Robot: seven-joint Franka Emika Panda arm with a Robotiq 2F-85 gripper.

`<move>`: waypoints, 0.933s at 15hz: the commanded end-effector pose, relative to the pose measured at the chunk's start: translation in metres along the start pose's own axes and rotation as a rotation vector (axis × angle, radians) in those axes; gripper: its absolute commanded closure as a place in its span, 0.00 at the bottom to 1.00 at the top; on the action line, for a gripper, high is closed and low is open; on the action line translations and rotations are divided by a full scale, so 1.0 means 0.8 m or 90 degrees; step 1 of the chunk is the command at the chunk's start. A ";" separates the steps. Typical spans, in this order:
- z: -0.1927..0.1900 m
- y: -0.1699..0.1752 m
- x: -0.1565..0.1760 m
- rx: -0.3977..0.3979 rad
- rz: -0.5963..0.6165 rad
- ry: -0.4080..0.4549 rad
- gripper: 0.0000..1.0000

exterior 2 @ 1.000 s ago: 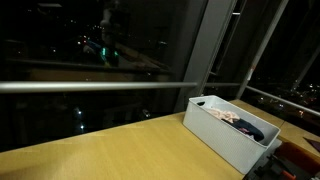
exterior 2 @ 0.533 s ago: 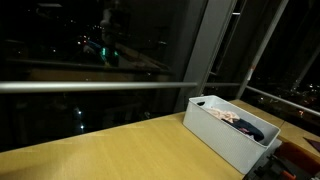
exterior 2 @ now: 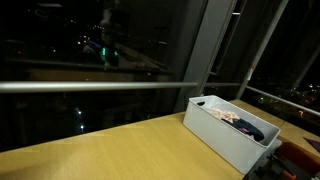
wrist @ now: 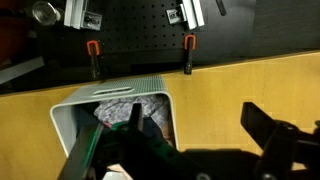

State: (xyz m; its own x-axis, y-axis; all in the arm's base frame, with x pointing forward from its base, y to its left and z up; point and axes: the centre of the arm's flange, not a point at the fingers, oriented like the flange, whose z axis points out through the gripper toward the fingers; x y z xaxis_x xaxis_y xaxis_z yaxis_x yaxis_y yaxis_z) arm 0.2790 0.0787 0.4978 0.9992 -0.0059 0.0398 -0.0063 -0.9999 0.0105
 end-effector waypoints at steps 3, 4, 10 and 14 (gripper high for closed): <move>-0.010 0.000 0.069 -0.030 -0.060 0.068 0.00; -0.008 -0.001 0.083 -0.038 -0.074 0.081 0.00; 0.038 0.004 0.192 -0.045 -0.136 0.118 0.00; 0.098 0.033 0.261 -0.023 -0.143 0.110 0.00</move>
State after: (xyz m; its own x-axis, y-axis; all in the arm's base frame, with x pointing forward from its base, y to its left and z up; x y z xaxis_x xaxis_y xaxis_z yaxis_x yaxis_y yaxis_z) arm 0.4376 0.0649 0.4489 0.9568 0.1995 0.2114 0.1851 -0.9789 0.0862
